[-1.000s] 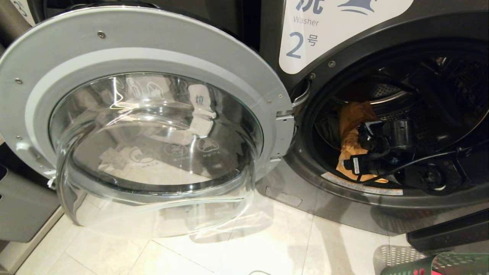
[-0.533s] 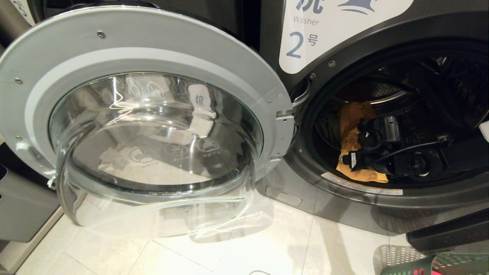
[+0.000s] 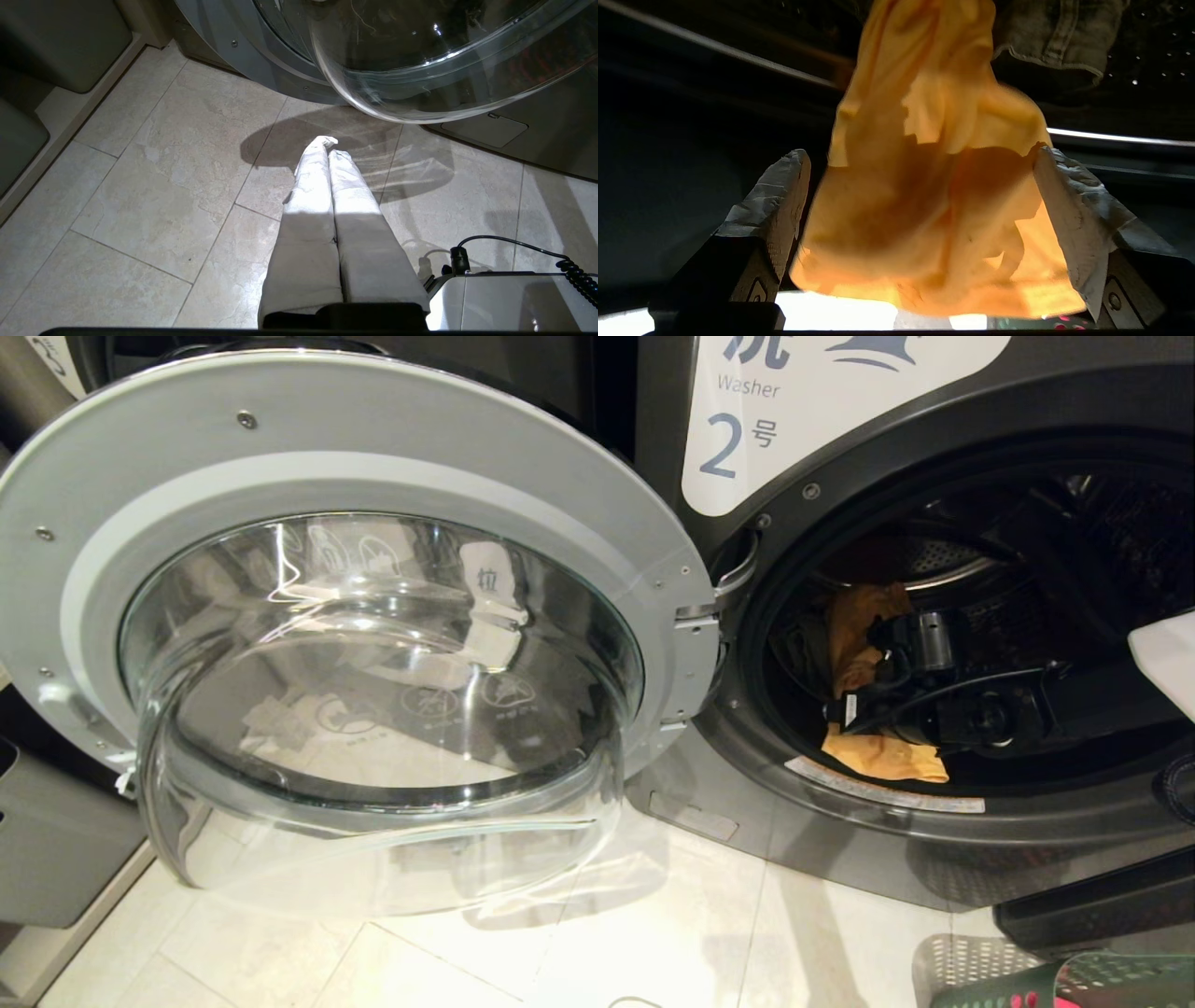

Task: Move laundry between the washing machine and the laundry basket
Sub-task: Pick a cloth and place it into the basket

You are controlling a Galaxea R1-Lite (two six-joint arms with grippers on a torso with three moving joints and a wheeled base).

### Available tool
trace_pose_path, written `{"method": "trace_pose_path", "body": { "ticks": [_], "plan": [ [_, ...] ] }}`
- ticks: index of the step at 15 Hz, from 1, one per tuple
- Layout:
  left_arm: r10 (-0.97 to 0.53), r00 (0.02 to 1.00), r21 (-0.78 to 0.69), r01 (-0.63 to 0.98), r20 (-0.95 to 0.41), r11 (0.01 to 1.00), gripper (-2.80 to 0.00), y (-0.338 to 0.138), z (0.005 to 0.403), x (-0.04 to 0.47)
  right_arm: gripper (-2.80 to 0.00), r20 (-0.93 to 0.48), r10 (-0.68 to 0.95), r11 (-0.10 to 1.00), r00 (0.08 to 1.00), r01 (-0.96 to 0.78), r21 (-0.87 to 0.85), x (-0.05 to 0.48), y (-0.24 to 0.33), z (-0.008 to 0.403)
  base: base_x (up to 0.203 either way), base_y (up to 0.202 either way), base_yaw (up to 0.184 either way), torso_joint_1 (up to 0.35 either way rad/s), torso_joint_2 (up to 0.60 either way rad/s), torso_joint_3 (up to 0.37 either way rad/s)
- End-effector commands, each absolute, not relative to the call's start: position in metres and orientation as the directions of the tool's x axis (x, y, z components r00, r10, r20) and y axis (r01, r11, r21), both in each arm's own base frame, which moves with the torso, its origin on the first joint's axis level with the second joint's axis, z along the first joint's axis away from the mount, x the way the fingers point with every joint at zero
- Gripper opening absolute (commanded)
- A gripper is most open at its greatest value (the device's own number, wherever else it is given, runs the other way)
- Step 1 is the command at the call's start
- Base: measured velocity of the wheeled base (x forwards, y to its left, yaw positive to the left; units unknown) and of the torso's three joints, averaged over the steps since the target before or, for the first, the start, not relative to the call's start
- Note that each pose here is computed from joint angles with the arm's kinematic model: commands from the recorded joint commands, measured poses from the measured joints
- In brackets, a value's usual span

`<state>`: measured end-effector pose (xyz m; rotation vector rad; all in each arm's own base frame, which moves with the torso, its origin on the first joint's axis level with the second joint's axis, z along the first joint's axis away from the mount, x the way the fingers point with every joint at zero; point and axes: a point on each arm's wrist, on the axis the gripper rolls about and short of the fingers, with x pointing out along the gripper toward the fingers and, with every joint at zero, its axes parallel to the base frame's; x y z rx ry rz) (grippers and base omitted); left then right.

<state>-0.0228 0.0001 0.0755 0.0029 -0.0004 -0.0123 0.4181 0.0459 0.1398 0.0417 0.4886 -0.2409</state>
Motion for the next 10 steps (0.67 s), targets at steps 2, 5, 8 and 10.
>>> {"method": "trace_pose_path", "body": {
  "ticks": [2, 5, 8, 10],
  "plan": [
    [-0.012, 1.000, 0.003, 0.012, 0.001, 1.000, -2.80, 0.0001, 0.0758, -0.0229, 0.00, -0.465, -0.239, 0.966, 0.852, 0.258, -0.024, 0.4248, 0.0459, 0.1357, 0.000, 0.000, 0.000, 0.000, 0.00, 0.000],
    [-0.012, 1.000, 0.003, 0.012, 0.001, 1.000, -2.80, 0.0001, 0.0756, -0.0228, -2.80, -0.468, -0.244, 0.964, 0.850, 0.264, -0.024, 0.4269, 0.0444, 0.1342, 0.000, 0.000, 0.000, 0.000, 0.00, 0.000],
    [-0.012, 1.000, 0.003, 0.012, 0.000, 1.000, -2.80, 0.0001, 0.0755, -0.0228, -2.80, -0.492, -0.256, 0.958, 0.832, 0.285, -0.017, 0.4272, 0.0423, 0.1299, 0.000, 0.000, 0.000, 0.000, 0.00, 0.000],
    [-0.012, 1.000, 0.003, 0.012, 0.000, 1.000, -2.80, 0.0001, 0.0755, -0.0228, -2.80, -0.497, -0.271, 0.954, 0.825, 0.300, -0.021, 0.4280, 0.0371, 0.1277, 0.000, 0.000, 0.000, 0.000, 0.00, 0.000]
  ]
}}
